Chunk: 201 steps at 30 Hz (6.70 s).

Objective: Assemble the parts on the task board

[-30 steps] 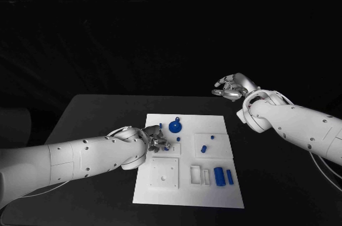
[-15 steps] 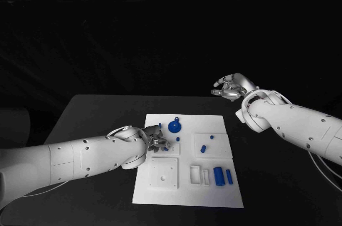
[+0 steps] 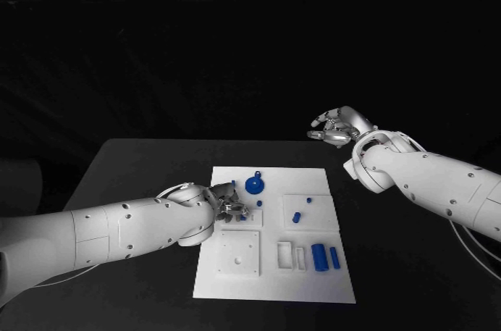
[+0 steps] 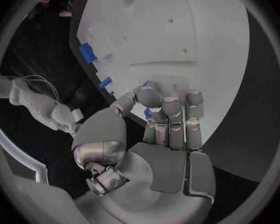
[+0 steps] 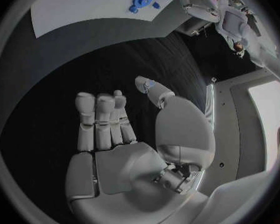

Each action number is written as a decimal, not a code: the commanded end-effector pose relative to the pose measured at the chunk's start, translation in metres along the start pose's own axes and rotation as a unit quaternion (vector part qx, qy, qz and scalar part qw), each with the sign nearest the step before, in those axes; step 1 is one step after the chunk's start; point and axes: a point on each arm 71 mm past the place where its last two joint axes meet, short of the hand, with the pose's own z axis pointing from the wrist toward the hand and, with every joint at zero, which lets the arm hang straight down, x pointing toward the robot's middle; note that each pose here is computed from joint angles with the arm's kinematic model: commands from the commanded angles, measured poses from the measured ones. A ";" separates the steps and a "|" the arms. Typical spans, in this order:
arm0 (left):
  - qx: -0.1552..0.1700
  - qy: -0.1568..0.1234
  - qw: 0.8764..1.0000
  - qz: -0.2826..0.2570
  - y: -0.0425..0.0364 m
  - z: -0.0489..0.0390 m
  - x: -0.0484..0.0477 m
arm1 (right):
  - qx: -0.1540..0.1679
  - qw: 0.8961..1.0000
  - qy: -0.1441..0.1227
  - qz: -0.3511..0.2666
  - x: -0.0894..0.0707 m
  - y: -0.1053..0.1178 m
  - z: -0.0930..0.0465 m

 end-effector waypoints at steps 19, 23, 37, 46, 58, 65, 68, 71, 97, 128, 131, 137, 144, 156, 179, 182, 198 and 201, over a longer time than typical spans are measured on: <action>0.000 0.016 1.000 -0.004 0.0022 -0.0007 0.0069 | -0.003 1.000 0.004 -0.003 0.000 0.000 0.000; 0.001 0.014 1.000 -0.005 0.0026 -0.0013 0.0066 | -0.003 1.000 0.004 -0.003 0.000 0.000 0.000; 0.007 0.021 1.000 -0.019 0.0039 -0.0119 0.0026 | -0.002 1.000 0.001 -0.004 -0.002 -0.002 0.000; 0.016 0.012 0.999 -0.045 -0.0033 -0.0167 -0.0261 | 0.001 1.000 0.000 -0.005 -0.003 -0.005 0.001; 0.013 -0.016 0.999 -0.043 -0.0057 -0.0174 -0.0861 | 0.003 1.000 0.000 -0.006 -0.004 -0.006 0.001; -0.010 -0.038 0.999 -0.031 0.0037 -0.0045 -0.1044 | 0.003 1.000 0.000 -0.006 -0.004 -0.006 0.001; -0.019 -0.050 0.998 -0.021 0.0069 0.0029 -0.1101 | 0.003 1.000 0.000 -0.006 -0.004 -0.006 0.000; -0.033 -0.041 0.998 -0.014 0.0091 0.0138 -0.1133 | 0.003 1.000 0.000 -0.006 -0.004 -0.006 0.000; -0.079 0.007 0.997 -0.010 0.0175 0.0539 -0.0983 | -0.002 1.000 0.003 -0.003 -0.001 -0.002 0.001; -0.090 0.028 0.995 -0.018 0.0280 0.0591 -0.0940 | -0.004 1.000 0.005 -0.002 0.001 0.000 0.001; -0.088 0.033 0.995 -0.021 0.0269 0.0594 -0.0928 | -0.004 1.000 0.005 -0.003 0.001 0.001 0.001; -0.087 0.041 0.995 -0.032 0.0278 0.0602 -0.0911 | -0.005 1.000 0.006 -0.002 0.002 0.001 0.001; -0.088 0.041 0.994 -0.040 0.0307 0.0600 -0.0914 | -0.004 1.000 0.006 -0.002 0.002 0.001 0.002; -0.082 0.033 0.995 -0.052 0.0297 0.0596 -0.0920 | -0.005 1.000 0.006 -0.002 0.002 0.001 0.002; -0.074 -0.026 0.993 -0.087 0.0406 0.0382 -0.0947 | -0.001 1.000 0.008 -0.004 0.000 -0.002 0.001; -0.065 -0.026 0.993 -0.091 0.0408 0.0308 -0.0922 | -0.001 1.000 0.008 -0.004 -0.001 -0.003 0.001; -0.014 -0.054 0.998 -0.036 0.0299 0.0013 -0.0650 | 0.003 1.000 0.011 -0.004 -0.002 -0.005 -0.001; -0.004 -0.058 0.998 -0.016 0.0291 -0.0036 -0.0554 | 0.003 1.000 0.012 -0.004 -0.002 -0.005 -0.001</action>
